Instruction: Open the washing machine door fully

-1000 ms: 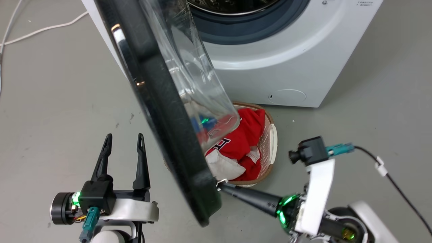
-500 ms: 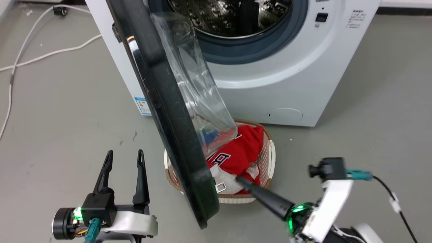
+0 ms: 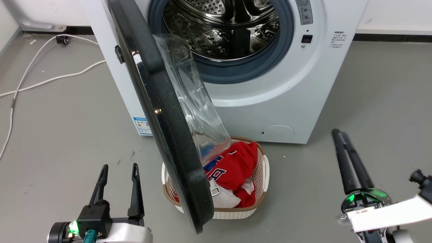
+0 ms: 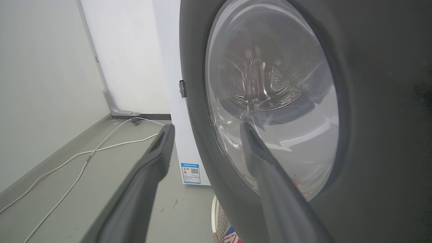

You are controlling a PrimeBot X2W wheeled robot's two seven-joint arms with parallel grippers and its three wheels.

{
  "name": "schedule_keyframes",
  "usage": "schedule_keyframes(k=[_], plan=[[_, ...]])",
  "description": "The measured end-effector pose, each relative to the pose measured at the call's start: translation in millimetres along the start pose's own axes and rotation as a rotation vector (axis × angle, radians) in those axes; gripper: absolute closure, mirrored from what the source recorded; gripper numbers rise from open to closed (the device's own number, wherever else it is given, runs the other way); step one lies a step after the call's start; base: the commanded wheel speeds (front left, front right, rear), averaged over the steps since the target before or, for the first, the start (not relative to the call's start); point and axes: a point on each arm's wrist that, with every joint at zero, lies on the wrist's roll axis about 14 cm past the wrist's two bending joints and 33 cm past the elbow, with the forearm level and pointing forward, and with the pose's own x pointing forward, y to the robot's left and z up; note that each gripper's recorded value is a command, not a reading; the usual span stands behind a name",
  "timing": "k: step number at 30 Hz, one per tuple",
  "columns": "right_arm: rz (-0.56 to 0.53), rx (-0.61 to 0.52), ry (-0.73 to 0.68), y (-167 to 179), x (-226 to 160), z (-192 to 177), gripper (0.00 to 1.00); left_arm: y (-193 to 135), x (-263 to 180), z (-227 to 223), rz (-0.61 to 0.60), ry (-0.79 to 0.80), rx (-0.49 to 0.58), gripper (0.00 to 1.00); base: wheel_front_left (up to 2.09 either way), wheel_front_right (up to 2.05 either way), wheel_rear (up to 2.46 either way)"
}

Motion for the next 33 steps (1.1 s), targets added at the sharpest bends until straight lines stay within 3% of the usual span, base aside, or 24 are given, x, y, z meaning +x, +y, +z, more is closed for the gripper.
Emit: schedule_keyframes(k=[9, 16, 22, 33], plan=[[-0.029, -0.674, -0.178, -9, -9, 50, 0.0, -1, -5, 2, -0.008, -0.004, 0.005, 0.0, 0.0, 0.0, 0.0], [-0.092, -0.956, -0.174, -14, -23, 54, 0.0, -1, -8, 4, -0.007, -0.008, 0.004, 0.0, 0.0, 0.0, 0.0], [-0.166, -1.045, -0.106, -35, -40, 46, 0.0, 0, -13, 4, -0.004, -0.01, 0.003, 0.0, 0.0, 0.0, 0.0], [-0.24, -1.025, -0.027, -57, -66, 32, 0.0, 1, -17, 6, 0.003, -0.014, -0.004, 0.0, 0.0, 0.0, 0.0]])
